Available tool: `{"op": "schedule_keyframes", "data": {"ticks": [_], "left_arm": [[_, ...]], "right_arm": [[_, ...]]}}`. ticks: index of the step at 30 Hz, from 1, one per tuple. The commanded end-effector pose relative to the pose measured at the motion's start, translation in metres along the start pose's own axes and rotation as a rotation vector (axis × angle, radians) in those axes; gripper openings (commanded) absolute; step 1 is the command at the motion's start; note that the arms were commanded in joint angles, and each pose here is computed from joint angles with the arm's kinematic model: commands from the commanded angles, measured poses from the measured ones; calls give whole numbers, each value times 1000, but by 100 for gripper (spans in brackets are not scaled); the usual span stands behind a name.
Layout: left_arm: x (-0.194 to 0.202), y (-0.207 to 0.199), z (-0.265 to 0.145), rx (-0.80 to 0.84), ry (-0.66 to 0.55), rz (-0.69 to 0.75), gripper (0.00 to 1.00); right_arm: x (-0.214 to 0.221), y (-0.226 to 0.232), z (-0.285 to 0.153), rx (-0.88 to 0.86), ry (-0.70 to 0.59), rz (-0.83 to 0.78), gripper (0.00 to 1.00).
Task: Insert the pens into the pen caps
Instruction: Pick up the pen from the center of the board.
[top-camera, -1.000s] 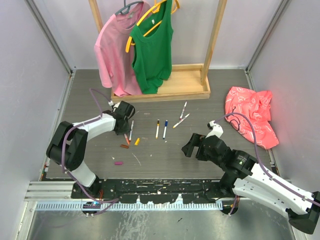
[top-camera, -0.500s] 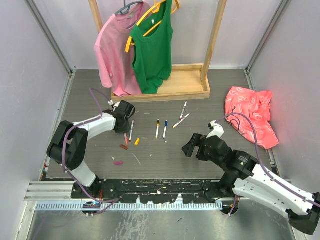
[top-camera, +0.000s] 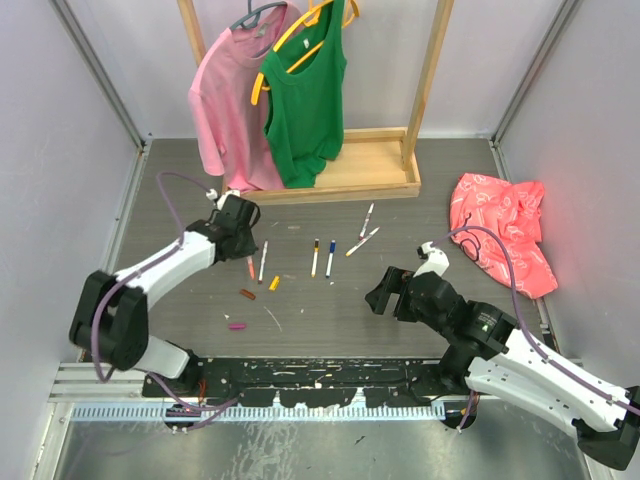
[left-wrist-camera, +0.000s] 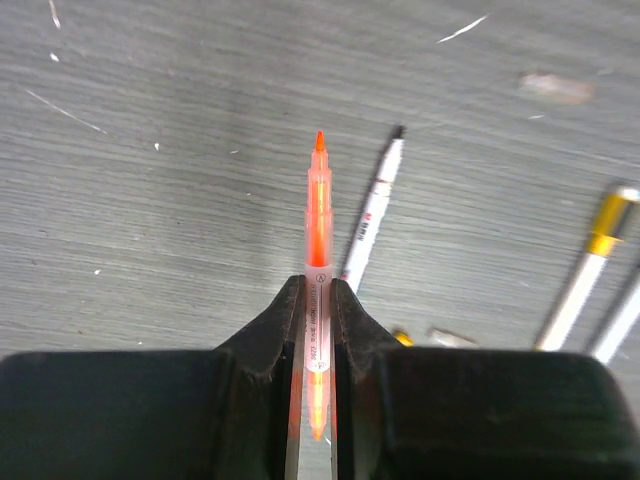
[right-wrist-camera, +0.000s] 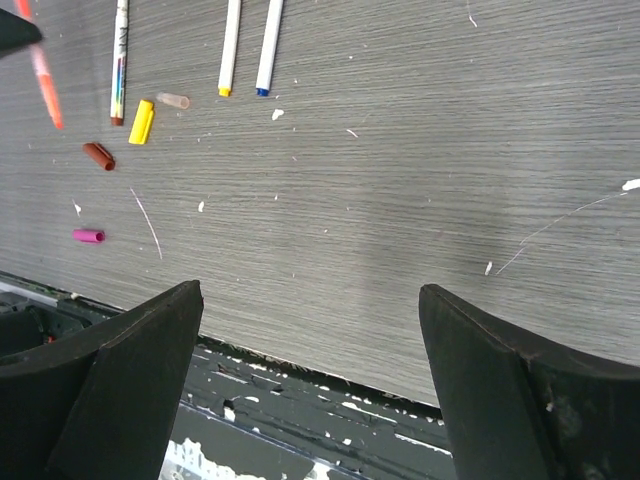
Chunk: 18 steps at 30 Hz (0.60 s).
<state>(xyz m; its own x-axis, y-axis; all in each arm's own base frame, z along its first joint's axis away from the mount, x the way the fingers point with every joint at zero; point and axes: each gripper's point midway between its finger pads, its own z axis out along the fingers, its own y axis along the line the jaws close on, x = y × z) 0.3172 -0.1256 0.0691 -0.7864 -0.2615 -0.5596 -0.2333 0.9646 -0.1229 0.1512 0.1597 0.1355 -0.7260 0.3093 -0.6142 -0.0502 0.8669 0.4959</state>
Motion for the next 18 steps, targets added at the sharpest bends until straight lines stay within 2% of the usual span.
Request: {"op": "schedule_keyframes", "data": {"ticks": [1,5,9,18], "left_arm": [[-33,-19,-47,177,-132,-11,1],[-39,-42,-99,408,-192,-20,1],[-26,-63,-141,593,-183,-19,0],[6,-89,-198,775,-217,-77,0]], "right_arm": [[-23,20,-5,-56,-68,-17,94],[-30,51,-5,-186,-77,-51,94],[-35,95,-8,-372,-75,-66,94],[-37,162,-1,-647,-52,-3,88]]}}
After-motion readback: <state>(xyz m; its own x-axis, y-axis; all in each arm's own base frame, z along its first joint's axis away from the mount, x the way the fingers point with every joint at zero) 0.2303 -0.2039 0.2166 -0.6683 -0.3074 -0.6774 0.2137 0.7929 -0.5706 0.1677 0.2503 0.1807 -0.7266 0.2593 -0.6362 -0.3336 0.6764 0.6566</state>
